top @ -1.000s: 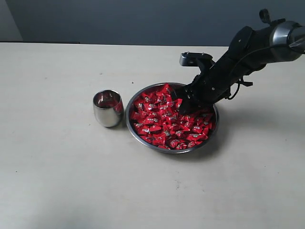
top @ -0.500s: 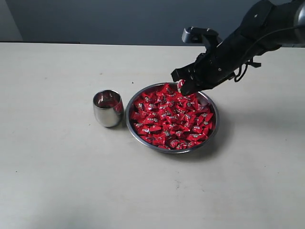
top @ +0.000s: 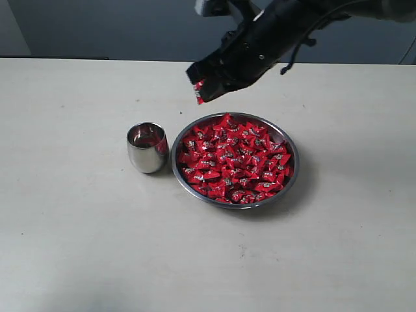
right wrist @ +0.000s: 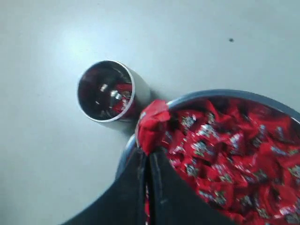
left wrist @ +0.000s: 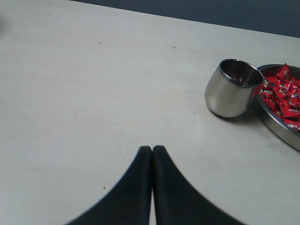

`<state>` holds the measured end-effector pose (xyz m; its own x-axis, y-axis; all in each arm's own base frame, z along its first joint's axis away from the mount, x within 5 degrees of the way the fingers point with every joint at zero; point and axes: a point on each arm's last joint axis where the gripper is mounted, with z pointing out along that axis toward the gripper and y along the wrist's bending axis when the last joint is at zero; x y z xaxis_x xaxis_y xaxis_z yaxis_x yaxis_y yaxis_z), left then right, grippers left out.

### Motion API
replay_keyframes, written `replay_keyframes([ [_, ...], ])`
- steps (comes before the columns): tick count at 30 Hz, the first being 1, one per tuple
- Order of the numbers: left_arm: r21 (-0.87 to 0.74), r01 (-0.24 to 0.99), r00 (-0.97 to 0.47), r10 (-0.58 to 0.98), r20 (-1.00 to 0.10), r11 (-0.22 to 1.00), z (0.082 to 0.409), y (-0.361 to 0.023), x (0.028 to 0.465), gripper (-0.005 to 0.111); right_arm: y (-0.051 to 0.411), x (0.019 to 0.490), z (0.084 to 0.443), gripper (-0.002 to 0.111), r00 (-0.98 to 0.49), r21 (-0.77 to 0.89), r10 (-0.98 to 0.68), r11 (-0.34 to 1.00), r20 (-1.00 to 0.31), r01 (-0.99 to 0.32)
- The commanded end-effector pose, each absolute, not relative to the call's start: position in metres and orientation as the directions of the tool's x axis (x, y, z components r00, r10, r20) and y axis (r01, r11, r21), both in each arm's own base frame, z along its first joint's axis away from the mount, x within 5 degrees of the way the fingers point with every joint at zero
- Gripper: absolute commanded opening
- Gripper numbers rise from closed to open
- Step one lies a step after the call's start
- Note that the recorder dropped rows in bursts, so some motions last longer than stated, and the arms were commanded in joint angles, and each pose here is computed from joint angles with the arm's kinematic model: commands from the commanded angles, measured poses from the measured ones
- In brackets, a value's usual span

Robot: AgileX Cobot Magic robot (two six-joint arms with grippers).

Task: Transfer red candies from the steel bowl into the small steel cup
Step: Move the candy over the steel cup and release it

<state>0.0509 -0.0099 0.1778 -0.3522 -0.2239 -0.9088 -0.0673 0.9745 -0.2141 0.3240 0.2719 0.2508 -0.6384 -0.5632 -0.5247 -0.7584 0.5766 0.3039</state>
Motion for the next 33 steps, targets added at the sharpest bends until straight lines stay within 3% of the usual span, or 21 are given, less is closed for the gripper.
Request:
replay_keyframes([
  [1, -0.214, -0.071, -0.340, -0.226, -0.913, 0.974, 0.179, -0.009, 0.051, 0.000, 0.309, 0.320, 0.242, 0.000, -0.603, 0.277, -0.623, 0.545, -0.499, -0.792],
  [10, -0.214, -0.071, -0.340, -0.226, -0.913, 0.974, 0.179, -0.009, 0.051, 0.000, 0.361, 0.317, 0.209, 0.000, -0.597, 0.279, -0.682, 0.529, -0.422, -0.802],
  [17, -0.214, -0.071, -0.340, -0.226, -0.913, 0.974, 0.179, -0.009, 0.051, 0.000, 0.372, 0.313, 0.189, 0.001, -0.596, 0.287, -0.704, 0.522, -0.386, -0.803],
  [25, -0.214, -0.071, -0.340, -0.226, -0.913, 0.974, 0.179, -0.009, 0.051, 0.000, 0.369, 0.314, 0.198, 0.038, -0.612, 0.267, -0.687, 0.552, -0.392, -0.790],
  [33, -0.214, -0.071, -0.340, -0.226, -0.913, 0.974, 0.179, -0.009, 0.051, 0.000, 0.342, 0.323, 0.229, 0.039, -0.612, 0.149, -0.694, 0.607, -0.380, -0.781],
])
